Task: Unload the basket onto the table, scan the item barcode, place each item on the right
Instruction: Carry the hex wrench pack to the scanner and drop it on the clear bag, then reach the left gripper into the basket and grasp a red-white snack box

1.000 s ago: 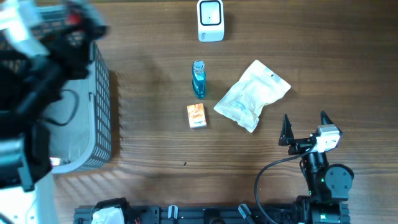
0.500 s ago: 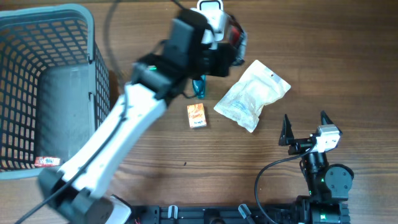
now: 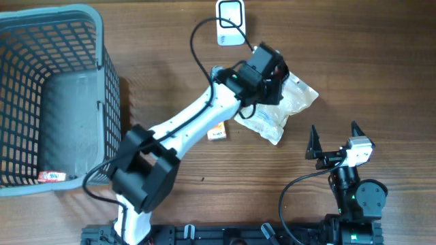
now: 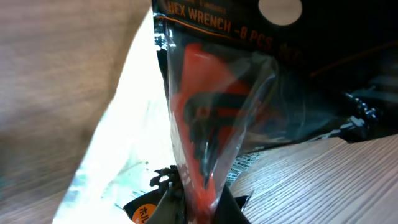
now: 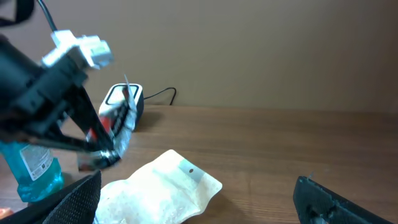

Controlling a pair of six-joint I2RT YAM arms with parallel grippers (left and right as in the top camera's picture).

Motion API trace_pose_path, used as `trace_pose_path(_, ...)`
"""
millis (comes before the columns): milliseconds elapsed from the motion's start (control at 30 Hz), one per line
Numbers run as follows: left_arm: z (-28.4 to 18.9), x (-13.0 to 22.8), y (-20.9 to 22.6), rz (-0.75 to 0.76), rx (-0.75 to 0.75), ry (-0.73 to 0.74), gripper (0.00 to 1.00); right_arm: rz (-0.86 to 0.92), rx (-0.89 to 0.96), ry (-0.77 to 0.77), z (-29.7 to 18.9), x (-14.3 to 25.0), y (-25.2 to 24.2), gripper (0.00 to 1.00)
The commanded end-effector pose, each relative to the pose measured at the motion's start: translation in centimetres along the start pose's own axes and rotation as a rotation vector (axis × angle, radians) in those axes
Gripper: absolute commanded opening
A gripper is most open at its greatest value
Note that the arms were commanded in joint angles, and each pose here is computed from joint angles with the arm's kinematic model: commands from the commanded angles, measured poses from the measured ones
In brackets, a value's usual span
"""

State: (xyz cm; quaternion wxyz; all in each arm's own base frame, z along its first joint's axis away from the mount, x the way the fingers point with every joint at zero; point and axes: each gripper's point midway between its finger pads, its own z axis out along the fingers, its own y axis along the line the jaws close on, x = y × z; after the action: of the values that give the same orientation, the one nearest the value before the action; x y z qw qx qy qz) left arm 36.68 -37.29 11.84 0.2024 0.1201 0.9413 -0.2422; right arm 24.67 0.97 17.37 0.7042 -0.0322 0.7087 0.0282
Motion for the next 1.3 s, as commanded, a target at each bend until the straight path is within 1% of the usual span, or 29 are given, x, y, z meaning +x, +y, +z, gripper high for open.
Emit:
trace_pose_path(0,1.4,0.7,-0.2,-0.038,0.004,0.025,0.27,-0.018,0.006,-0.009,0.0,-0.2,-0.1,1.00)
trace_pose_path(33,1.5,1.0,-0.5,-0.037,0.019,0.038,0.31,-0.018,0.006,-0.009,0.0,-0.2,-0.1,1.00)
trace_pose_path(67,1.5,1.1,-0.6,-0.035,0.023,0.041,0.36,-0.018,0.006,-0.009,0.0,-0.2,-0.1,1.00)
trace_pose_path(100,1.5,1.1,-0.7,-0.034,0.023,0.042,0.44,-0.018,0.006,-0.009,0.0,-0.2,-0.1,1.00)
trace_pose_path(133,1.5,1.2,-0.8,-0.032,0.024,0.042,0.59,-0.018,0.006,-0.009,0.0,-0.2,-0.1,1.00)
trace_pose_path(167,1.6,1.3,-0.9,-0.031,0.032,0.047,0.63,-0.018,0.006,-0.009,0.0,-0.2,-0.1,1.00)
trace_pose_path(267,1.2,1.3,-1.6,-0.021,0.064,0.057,0.64,-0.018,0.006,-0.009,0.0,-0.2,-0.1,1.00)
trace_pose_path(367,-0.8,-0.5,-2.3,0.006,0.089,0.004,0.64,-0.018,0.006,-0.009,0.0,-0.2,-0.1,1.00)
trace_pose_path(467,-5.5,-3.2,-4.1,0.070,0.134,-0.093,0.64,-0.018,0.006,-0.009,0.0,-0.2,-0.1,1.00)
trace_pose_path(533,-10.0,-5.1,-5.2,0.100,0.152,-0.182,0.65,-0.018,0.006,-0.009,0.0,-0.2,-0.1,1.00)
trace_pose_path(567,-12.0,-5.7,-5.4,0.110,0.155,-0.222,0.65,-0.018,0.006,-0.009,0.0,-0.2,-0.1,1.00)
trace_pose_path(633,-16.2,-7.1,-4.4,0.093,0.117,-0.311,0.65,-0.018,0.006,-0.009,0.0,-0.2,-0.1,1.00)
trace_pose_path(767,-25.1,-8.9,0.6,0.010,-0.029,-0.488,0.65,-0.018,0.006,-0.009,0.0,-0.2,-0.1,1.00)
trace_pose_path(800,-28.2,-9.2,2.8,-0.029,-0.090,-0.547,0.65,-0.018,0.006,-0.009,0.0,-0.2,-0.1,1.00)
trace_pose_path(867,-32.7,-9.0,6.5,-0.098,-0.197,-0.629,0.65,-0.018,0.006,-0.009,0.0,-0.2,-0.1,1.00)
trace_pose_path(933,-37.1,-7.8,11.0,-0.186,-0.341,-0.698,0.66,-0.018,0.006,-0.009,0.0,-0.2,-0.1,1.00)
trace_pose_path(1000,-41.3,-5.5,16.2,-0.303,-0.534,-0.741,0.69,-0.018,0.006,-0.009,0.0,-0.2,-0.1,1.00)
trace_pose_path(1033,-42.9,-4.1,18.5,-0.371,-0.614,-0.747,0.69,-0.018,0.006,-0.009,0.0,-0.2,-0.1,1.00)
trace_pose_path(1067,-44.1,-2.6,20.5,-0.445,-0.678,-0.743,0.68,-0.018,0.006,-0.009,0.0,-0.2,-0.1,1.00)
trace_pose_path(1167,-45.6,0.8,24.9,-0.623,-0.803,-0.694,0.62,-0.018,0.006,-0.009,0.0,-0.2,-0.1,1.00)
trace_pose_path(1233,-45.9,2.6,27.5,-0.733,-0.870,-0.654,0.62,-0.018,0.006,-0.009,0.0,-0.2,-0.1,1.00)
trace_pose_path(1267,-46.1,3.3,28.8,-0.783,-0.900,-0.635,0.64,-0.018,0.006,-0.009,0.0,-0.2,-0.1,1.00)
